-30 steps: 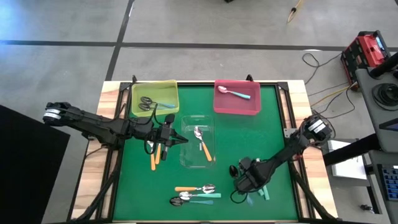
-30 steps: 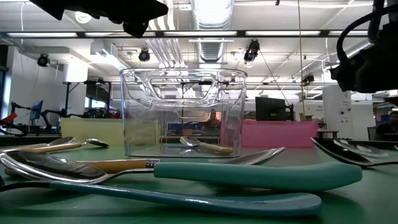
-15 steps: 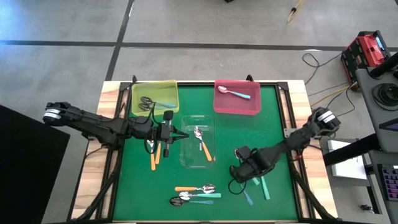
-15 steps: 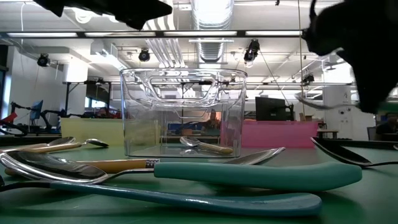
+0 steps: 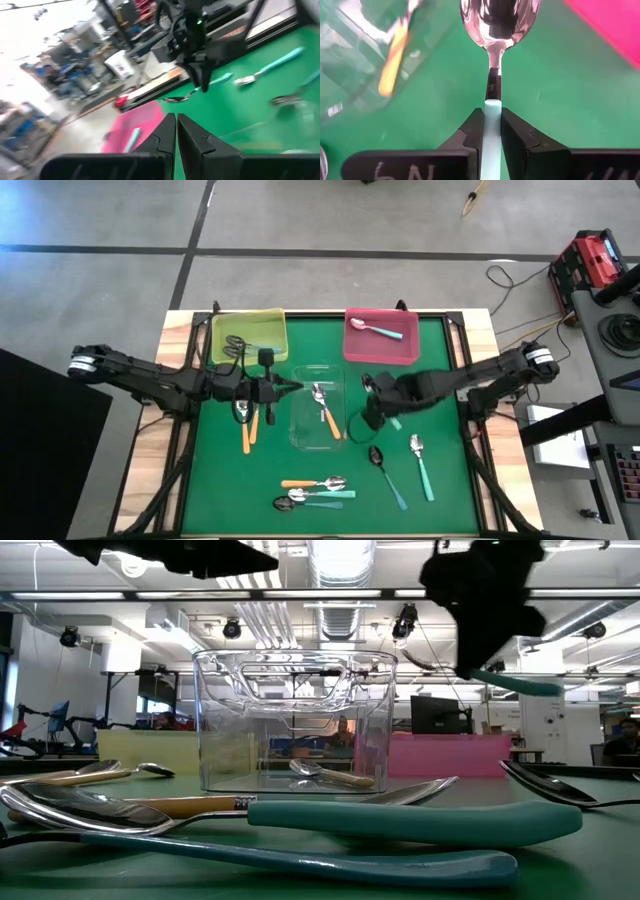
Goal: Sort silverware by color (type)
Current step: Put the right light blue spoon into the pink bin
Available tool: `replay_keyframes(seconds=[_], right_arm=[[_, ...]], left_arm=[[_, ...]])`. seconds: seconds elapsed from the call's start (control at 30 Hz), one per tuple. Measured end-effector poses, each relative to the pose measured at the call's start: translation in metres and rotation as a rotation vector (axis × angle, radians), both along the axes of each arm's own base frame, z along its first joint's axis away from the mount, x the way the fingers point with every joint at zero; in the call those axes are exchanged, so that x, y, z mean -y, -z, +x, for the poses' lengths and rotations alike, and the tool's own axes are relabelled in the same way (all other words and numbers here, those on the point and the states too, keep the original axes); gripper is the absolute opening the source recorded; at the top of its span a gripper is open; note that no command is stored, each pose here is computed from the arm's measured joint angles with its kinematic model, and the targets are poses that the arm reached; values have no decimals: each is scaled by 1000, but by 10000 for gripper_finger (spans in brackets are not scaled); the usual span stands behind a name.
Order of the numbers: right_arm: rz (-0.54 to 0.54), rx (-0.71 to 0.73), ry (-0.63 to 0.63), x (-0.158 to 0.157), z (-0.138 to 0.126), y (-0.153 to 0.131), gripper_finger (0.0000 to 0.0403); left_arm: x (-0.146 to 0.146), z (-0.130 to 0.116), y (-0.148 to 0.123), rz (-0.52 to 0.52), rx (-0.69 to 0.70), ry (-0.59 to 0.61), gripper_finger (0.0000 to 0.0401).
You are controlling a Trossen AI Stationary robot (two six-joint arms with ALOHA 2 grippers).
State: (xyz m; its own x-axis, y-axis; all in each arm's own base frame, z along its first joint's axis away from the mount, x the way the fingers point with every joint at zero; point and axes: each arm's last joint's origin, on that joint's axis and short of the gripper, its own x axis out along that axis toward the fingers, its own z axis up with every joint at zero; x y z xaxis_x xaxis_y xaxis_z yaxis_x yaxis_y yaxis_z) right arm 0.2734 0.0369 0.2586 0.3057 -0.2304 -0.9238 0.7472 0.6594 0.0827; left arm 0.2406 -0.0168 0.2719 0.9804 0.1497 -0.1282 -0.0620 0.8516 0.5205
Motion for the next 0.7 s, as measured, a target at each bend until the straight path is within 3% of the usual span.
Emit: replay_keyframes(seconds=[0.33,0.7], right_arm=[[-134,60,-137,85,22,-54,36],[-221,64,-205,181,22,-84,36]], left_arm=[[-40,-4,-18,96,46,-166,0],[-104,-20,-20,63,47,-335,0]])
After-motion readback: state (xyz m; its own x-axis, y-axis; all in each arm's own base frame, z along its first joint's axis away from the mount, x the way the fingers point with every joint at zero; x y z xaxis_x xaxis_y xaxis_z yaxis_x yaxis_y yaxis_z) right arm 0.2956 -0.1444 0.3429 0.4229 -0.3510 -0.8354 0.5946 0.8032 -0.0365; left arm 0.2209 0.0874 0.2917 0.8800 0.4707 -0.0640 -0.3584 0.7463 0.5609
